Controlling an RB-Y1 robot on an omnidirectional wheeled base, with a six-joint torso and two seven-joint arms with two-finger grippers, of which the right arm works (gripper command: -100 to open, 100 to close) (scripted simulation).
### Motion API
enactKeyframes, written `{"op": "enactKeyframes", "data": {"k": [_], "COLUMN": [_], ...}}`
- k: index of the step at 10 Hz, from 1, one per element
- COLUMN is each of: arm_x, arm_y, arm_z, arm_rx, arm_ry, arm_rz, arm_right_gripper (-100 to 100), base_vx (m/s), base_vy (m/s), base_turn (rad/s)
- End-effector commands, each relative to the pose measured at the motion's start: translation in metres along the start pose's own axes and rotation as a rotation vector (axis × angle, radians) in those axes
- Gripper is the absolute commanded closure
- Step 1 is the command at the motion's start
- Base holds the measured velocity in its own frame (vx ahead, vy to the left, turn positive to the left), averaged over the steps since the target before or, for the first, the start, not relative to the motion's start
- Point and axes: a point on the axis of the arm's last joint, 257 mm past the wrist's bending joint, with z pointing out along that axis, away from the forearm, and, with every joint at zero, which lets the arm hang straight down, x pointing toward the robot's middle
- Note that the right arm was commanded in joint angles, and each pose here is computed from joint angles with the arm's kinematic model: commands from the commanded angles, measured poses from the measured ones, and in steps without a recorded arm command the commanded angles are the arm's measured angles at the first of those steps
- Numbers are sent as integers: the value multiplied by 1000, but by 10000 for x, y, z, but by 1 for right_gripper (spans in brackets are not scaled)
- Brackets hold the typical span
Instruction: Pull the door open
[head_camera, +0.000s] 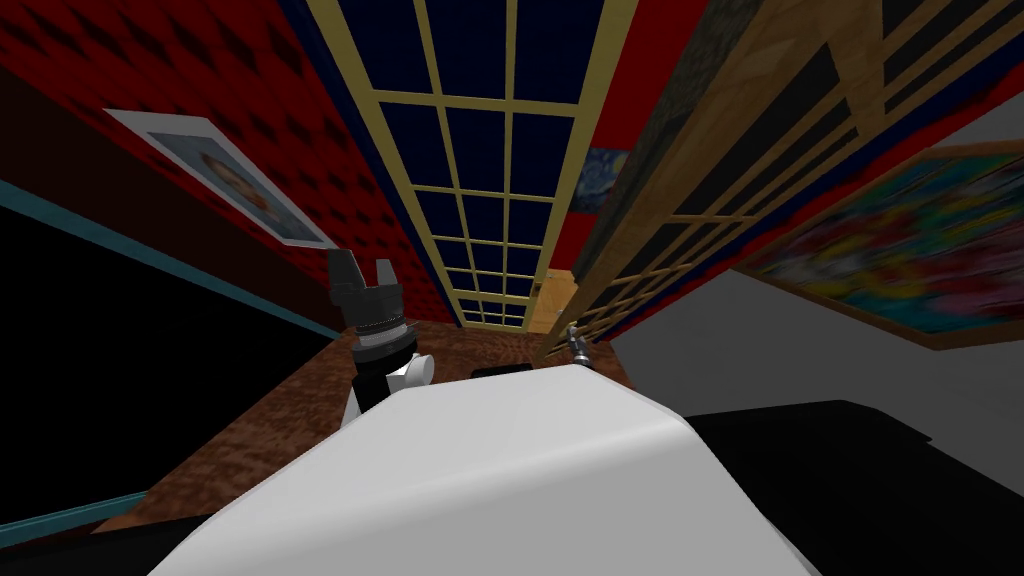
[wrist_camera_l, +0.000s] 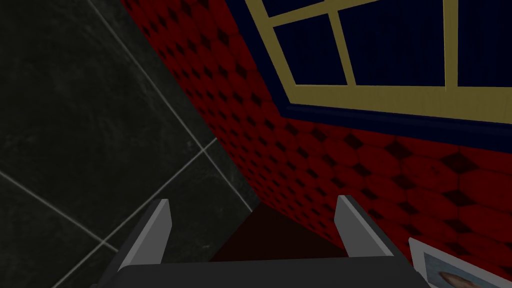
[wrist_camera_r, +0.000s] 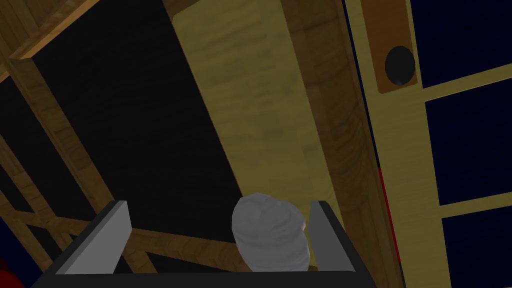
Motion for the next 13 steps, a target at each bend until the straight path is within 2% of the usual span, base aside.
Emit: {"op": "enactKeyframes", "data": {"k": [1,6,8,10,12,13], "arm_x": [-24,-87,-87,-124,-124,-144], "arm_y": [-114,-145,-145,-163,-163,-173], "arm_z": [-25,-35,-35,-41,-41,-45], "arm_rx": [24,28,28,30,30,30], "arm_ry": [0,-21,-21,-33,-33,-40], "arm_rz": [47,194,199,270,285,331], "arm_right_gripper": [100,100,100,100,100,100], "base_vx": [-46,-48,-23,-42,-43,-28], "base_vy": [-44,-42,-27,-25,-29,-35], "base_turn": [126,133,46,144,39,116]}}
